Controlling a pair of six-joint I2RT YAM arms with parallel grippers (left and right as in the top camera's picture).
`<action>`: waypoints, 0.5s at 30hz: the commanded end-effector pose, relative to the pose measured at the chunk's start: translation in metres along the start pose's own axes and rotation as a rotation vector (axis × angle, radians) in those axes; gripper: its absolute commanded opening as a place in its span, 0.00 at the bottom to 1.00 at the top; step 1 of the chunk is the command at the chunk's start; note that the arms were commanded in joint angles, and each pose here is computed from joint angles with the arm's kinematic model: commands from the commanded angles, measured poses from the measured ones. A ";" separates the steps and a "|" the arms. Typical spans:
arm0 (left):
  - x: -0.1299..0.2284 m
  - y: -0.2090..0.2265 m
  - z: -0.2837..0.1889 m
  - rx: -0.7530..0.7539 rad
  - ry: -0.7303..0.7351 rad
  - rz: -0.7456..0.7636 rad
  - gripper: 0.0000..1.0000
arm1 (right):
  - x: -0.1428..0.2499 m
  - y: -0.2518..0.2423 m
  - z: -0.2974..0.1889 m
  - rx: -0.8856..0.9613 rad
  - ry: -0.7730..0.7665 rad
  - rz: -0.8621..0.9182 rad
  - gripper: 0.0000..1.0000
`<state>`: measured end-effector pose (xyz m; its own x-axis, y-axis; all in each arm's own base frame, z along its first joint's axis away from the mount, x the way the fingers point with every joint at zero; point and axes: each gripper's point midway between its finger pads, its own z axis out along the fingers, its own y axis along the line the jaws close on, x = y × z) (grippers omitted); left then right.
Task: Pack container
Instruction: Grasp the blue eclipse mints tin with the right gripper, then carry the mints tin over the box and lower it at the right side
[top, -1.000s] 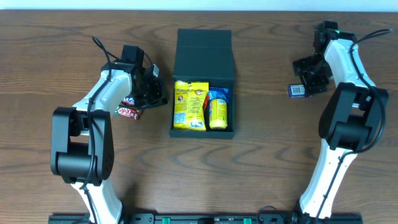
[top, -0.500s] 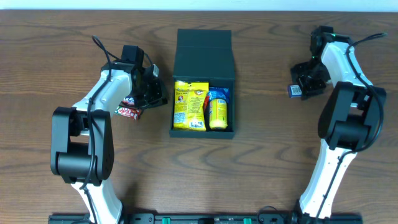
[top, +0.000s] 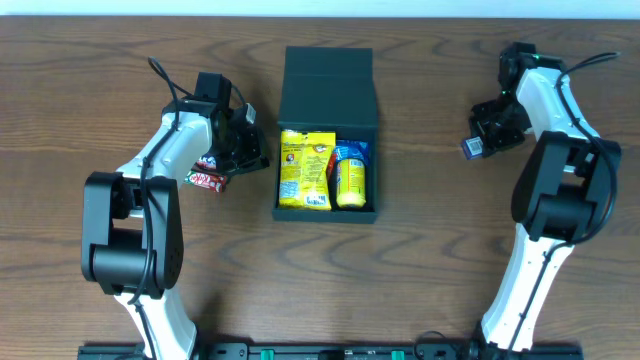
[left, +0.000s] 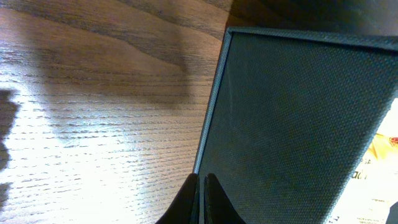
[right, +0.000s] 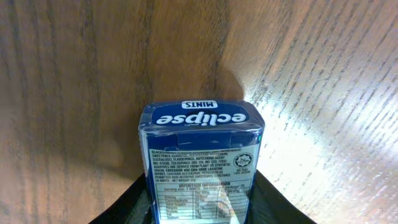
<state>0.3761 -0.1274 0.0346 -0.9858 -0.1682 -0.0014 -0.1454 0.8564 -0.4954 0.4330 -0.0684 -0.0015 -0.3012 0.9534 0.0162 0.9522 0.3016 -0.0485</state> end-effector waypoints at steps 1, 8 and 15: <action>0.001 0.004 0.002 -0.013 0.005 -0.007 0.06 | 0.009 -0.002 0.005 0.014 0.034 -0.083 0.28; 0.001 0.004 0.002 -0.013 0.005 -0.007 0.06 | 0.017 0.028 -0.033 -0.070 0.015 -0.312 0.11; 0.002 0.004 0.002 -0.014 0.009 -0.009 0.06 | 0.094 0.094 -0.110 -0.332 0.000 -0.931 0.01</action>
<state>0.3757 -0.1271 0.0344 -0.9857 -0.1684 0.0003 -0.1467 0.8572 -0.4936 0.4925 0.0036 0.0809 -0.8050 0.5924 -0.0317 0.5763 0.7935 0.1954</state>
